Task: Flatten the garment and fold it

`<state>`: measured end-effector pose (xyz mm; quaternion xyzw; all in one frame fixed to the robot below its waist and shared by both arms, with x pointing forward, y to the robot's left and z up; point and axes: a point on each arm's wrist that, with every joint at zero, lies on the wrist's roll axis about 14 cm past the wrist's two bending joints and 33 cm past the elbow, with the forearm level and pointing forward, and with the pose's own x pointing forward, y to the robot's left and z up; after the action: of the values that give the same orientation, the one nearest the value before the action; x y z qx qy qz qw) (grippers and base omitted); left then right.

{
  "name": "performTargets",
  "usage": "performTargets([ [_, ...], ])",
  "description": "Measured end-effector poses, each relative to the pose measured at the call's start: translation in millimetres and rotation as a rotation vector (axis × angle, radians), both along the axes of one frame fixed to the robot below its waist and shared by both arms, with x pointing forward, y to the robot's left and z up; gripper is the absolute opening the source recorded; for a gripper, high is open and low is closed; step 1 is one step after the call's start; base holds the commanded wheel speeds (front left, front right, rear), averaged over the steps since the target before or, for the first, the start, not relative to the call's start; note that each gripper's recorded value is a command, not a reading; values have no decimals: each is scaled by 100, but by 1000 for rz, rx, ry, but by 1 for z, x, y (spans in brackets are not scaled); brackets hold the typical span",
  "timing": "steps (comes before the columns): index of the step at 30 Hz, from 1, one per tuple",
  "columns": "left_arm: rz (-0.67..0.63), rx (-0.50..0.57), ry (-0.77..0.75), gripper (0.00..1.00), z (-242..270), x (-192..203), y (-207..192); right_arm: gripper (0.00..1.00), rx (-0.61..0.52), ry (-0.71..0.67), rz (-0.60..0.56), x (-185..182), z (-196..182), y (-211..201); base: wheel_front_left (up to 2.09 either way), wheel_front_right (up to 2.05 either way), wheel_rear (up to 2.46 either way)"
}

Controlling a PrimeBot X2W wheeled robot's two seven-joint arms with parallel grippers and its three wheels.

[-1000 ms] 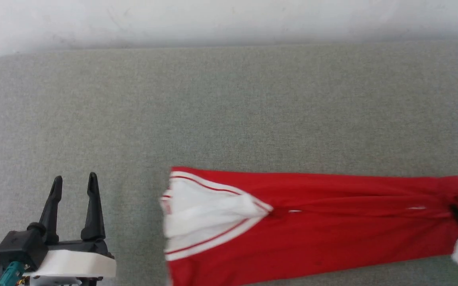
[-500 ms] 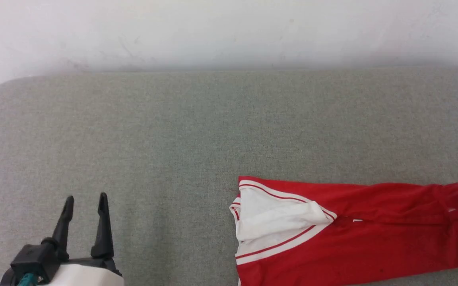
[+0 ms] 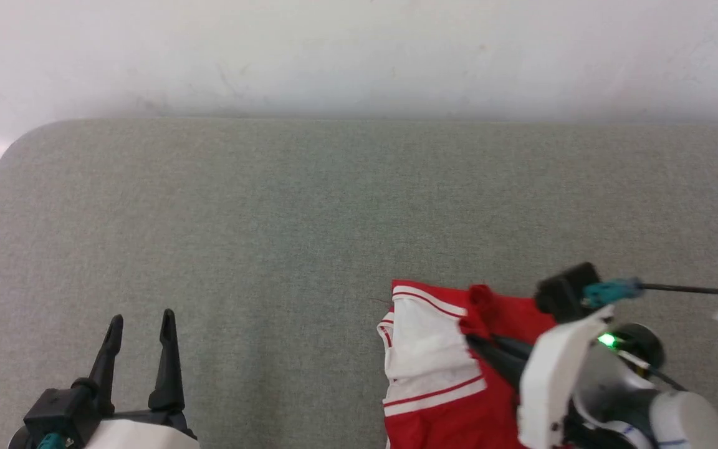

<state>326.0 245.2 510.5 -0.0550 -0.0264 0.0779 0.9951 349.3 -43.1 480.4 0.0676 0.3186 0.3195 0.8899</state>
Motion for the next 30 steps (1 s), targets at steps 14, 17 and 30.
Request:
performTargets([
  [14,35,-51,38,100,-14,1,1,3,-149,113,181,8,-62,64,0,0,0],
  [17,42,-57,52,100,-20,1,2,100,-163,143,194,7,-74,70,0,0,0],
  [30,-1,-55,51,100,-20,15,-7,100,2,-224,-121,80,24,-5,0,0,0],
])
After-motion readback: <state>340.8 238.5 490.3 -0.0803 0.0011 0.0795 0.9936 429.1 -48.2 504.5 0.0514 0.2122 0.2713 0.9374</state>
